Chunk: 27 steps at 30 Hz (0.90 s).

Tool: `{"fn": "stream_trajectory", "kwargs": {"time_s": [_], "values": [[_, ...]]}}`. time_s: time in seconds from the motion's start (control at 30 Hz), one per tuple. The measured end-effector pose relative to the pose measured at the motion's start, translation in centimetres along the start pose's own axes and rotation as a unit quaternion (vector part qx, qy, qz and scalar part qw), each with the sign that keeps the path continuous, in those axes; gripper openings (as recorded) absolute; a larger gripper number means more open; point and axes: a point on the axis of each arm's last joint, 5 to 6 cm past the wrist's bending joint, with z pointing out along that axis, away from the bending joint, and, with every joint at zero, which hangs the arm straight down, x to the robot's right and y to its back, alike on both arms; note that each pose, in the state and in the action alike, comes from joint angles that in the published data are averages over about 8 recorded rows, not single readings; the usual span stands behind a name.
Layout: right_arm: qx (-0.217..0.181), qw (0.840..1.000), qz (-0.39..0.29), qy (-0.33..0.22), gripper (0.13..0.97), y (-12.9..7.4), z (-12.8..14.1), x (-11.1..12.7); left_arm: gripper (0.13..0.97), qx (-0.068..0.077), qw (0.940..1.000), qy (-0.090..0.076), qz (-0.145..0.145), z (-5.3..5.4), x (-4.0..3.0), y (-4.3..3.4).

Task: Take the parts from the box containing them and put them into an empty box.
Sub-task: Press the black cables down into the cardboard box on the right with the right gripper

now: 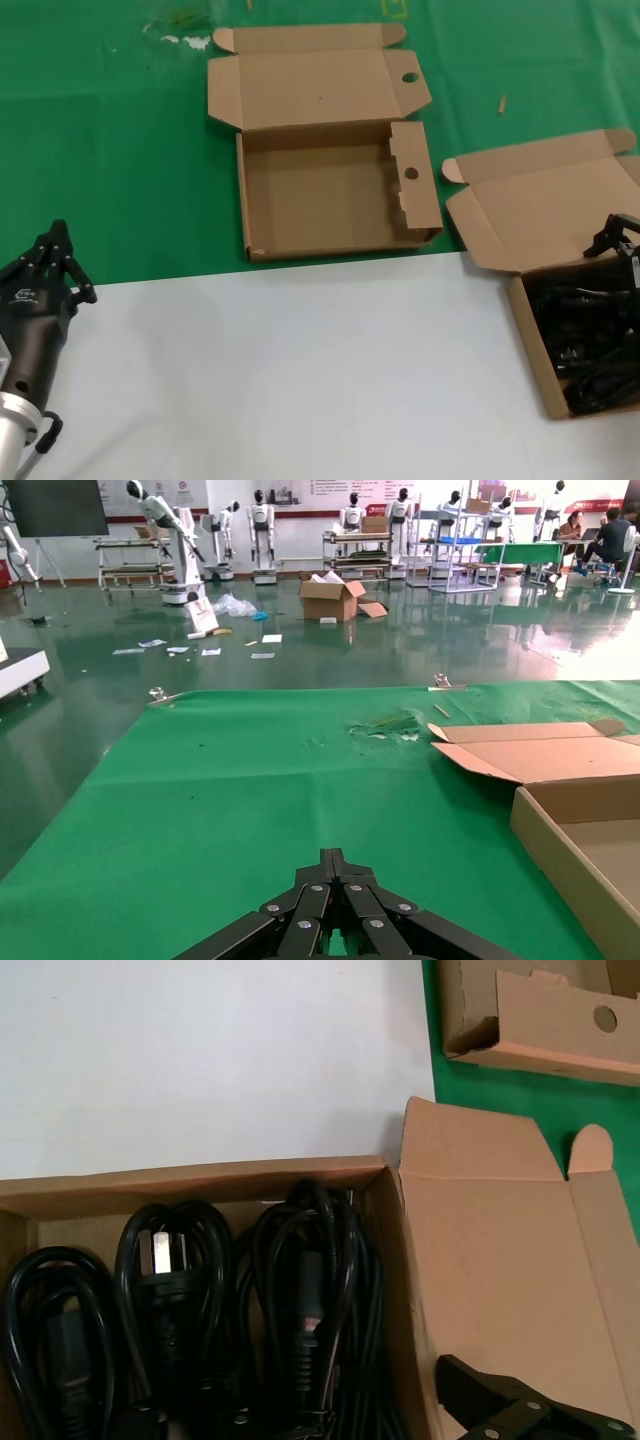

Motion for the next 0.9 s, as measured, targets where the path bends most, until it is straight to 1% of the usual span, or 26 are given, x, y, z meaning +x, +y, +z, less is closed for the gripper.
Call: {"fn": "stream_trajectory", "kwargs": {"time_s": [0.07,0.1,0.37,0.4,0.47,0.67,0.8,0.9], "values": [[0.000,1.000,0.000,0.001,0.665,-0.1,0.1,0.1,0.140,0.000,1.0000,0.000,0.000,0.0,0.00,0.00],[0.000,1.000,0.000,0.002,0.665,-0.1,0.0,0.1,0.140,0.000,1.0000,0.000,0.000,0.0,0.00,0.00],[0.000,1.000,-0.008,0.028,0.463,-0.8,-1.1,1.7,0.140,0.000,1.0000,0.000,0.000,0.0,0.00,0.00],[0.000,0.999,-0.008,0.031,0.463,-0.9,-1.3,2.0,0.140,0.000,1.0000,0.000,0.000,0.0,0.00,0.00],[-0.001,0.999,-0.009,0.035,0.417,-1.0,-1.7,2.2,0.140,0.000,1.0000,0.000,0.000,0.0,0.00,0.00],[-0.008,0.999,-0.008,0.032,0.279,-0.9,-2.3,2.0,0.140,0.000,1.0000,0.000,0.000,0.0,0.00,0.00],[-0.009,1.000,-0.005,0.026,0.279,-0.9,-2.5,1.6,0.140,0.000,1.0000,0.000,0.000,0.0,0.00,0.00],[-0.009,1.000,-0.003,0.025,0.250,-0.9,-2.6,1.5,0.140,0.000,1.0000,0.000,0.000,0.0,0.00,0.00]]}}
